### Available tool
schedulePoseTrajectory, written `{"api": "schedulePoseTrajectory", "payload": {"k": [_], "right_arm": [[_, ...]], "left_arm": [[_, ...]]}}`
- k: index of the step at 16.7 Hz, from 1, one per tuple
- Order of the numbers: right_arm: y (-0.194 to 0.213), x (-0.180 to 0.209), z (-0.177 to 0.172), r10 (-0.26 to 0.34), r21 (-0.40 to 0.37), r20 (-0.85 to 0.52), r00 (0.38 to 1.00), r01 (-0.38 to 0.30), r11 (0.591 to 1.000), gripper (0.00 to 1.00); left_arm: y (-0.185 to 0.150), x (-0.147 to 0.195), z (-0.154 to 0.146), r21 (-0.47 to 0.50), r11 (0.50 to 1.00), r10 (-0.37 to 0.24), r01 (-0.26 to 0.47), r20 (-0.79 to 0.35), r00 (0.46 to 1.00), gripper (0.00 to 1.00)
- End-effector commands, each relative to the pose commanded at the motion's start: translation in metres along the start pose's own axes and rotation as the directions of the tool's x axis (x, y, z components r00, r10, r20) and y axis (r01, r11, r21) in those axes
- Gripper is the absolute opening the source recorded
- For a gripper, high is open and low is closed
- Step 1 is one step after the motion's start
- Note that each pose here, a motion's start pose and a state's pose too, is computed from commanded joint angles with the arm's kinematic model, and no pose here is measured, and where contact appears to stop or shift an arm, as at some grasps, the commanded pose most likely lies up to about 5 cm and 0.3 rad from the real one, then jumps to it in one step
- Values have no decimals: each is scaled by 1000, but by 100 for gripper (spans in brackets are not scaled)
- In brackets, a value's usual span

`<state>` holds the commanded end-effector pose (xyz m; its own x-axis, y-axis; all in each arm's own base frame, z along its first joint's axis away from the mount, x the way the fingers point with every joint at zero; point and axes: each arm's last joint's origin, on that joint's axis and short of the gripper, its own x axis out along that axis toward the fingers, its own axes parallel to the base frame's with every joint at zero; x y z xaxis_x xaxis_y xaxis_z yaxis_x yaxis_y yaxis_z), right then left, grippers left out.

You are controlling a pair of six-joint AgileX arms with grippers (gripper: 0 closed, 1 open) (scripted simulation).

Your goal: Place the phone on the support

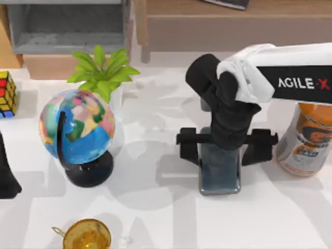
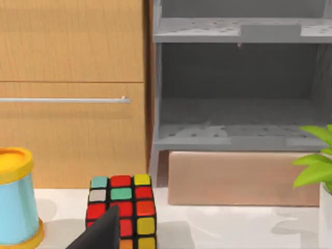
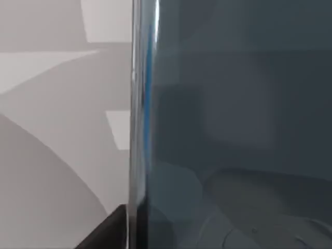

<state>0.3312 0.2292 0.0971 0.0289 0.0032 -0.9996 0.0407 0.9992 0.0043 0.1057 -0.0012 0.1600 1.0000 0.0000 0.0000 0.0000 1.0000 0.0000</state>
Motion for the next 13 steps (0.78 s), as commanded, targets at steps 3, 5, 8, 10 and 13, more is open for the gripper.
{"api": "schedulePoseTrajectory", "payload": {"k": [3, 5, 8, 10, 13], "right_arm": [[0, 0, 0, 0, 0, 0, 1000, 0, 1000, 55], [0, 0, 0, 0, 0, 0, 1000, 0, 1000, 40], [0, 0, 0, 0, 0, 0, 1000, 0, 1000, 17], [0, 0, 0, 0, 0, 0, 1000, 0, 1000, 2], [0, 0, 0, 0, 0, 0, 1000, 0, 1000, 0]], "left_arm": [[0, 0, 0, 0, 1000, 0, 0, 0, 1000, 100], [0, 0, 0, 0, 1000, 0, 0, 0, 1000, 100], [0, 0, 0, 0, 1000, 0, 0, 0, 1000, 100], [0, 0, 0, 0, 1000, 0, 0, 0, 1000, 100], [0, 0, 0, 0, 1000, 0, 0, 0, 1000, 100]]}}
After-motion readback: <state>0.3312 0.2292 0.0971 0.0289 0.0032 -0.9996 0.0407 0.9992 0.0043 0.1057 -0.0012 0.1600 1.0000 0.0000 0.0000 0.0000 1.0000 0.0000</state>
